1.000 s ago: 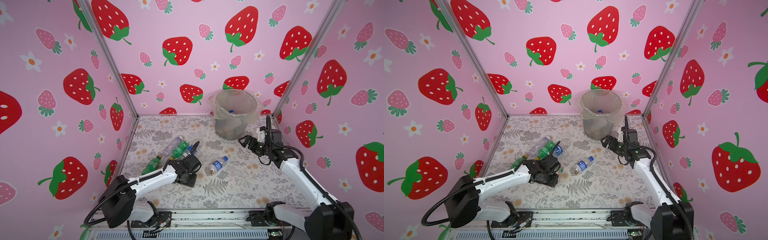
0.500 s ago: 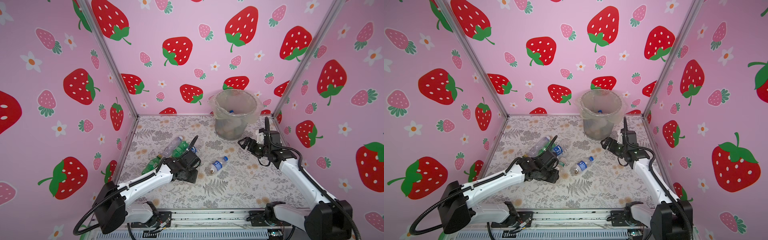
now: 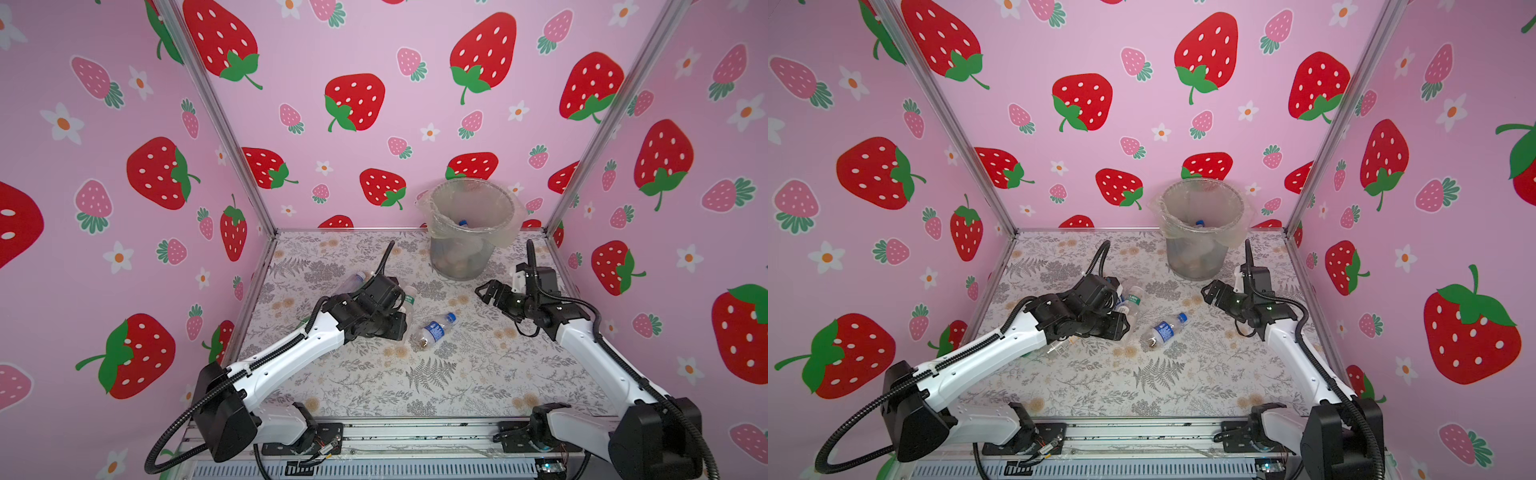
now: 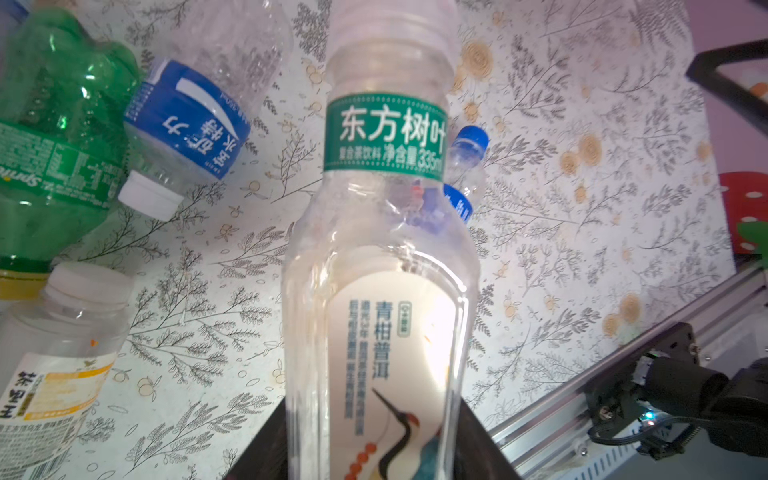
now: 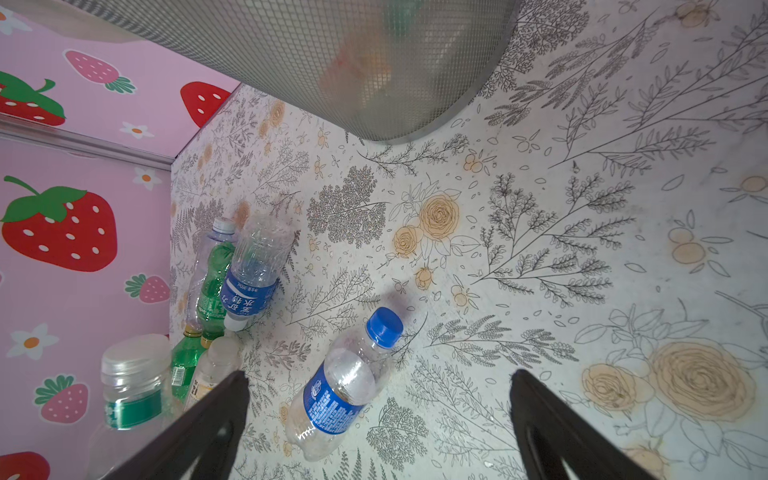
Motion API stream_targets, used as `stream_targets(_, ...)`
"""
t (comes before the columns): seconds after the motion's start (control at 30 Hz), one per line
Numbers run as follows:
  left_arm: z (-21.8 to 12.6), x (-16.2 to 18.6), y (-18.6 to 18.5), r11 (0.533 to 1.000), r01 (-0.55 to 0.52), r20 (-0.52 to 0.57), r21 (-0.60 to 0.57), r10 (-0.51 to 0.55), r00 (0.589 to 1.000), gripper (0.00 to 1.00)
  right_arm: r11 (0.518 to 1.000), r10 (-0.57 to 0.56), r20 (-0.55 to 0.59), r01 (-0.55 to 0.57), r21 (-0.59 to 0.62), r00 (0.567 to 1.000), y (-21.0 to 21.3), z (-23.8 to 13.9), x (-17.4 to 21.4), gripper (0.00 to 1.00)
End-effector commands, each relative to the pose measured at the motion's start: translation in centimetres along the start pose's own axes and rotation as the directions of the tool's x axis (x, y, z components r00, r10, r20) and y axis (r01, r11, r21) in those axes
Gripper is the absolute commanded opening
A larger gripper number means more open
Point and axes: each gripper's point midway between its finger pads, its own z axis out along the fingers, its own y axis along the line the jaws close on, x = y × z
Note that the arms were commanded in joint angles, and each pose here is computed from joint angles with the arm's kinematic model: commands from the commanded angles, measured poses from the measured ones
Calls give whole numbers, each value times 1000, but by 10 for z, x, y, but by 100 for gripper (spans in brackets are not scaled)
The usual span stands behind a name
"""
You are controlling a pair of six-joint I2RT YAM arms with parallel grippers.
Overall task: Throw the plastic bottles in the bin
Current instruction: 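Lift the tea bottle and carry it over the bin with the left gripper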
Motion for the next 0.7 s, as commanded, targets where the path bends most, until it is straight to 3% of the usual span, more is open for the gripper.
stream_targets(0.0,-14,-22,-16,998,-21,38,54,19,999,44,1000,-27,21,27,7,999,0,-3,-2,99)
stream_targets(0.4,-45,-77,-44,989,-45,144,138,25,989,44,999,-28,-18,29,30,999,-10,-2,11,99)
stream_targets(0.67,-73,-123,-76,962,-71,246,265,4,969,43,999,-27,-20,27,31,999,-13,-1,16,99)
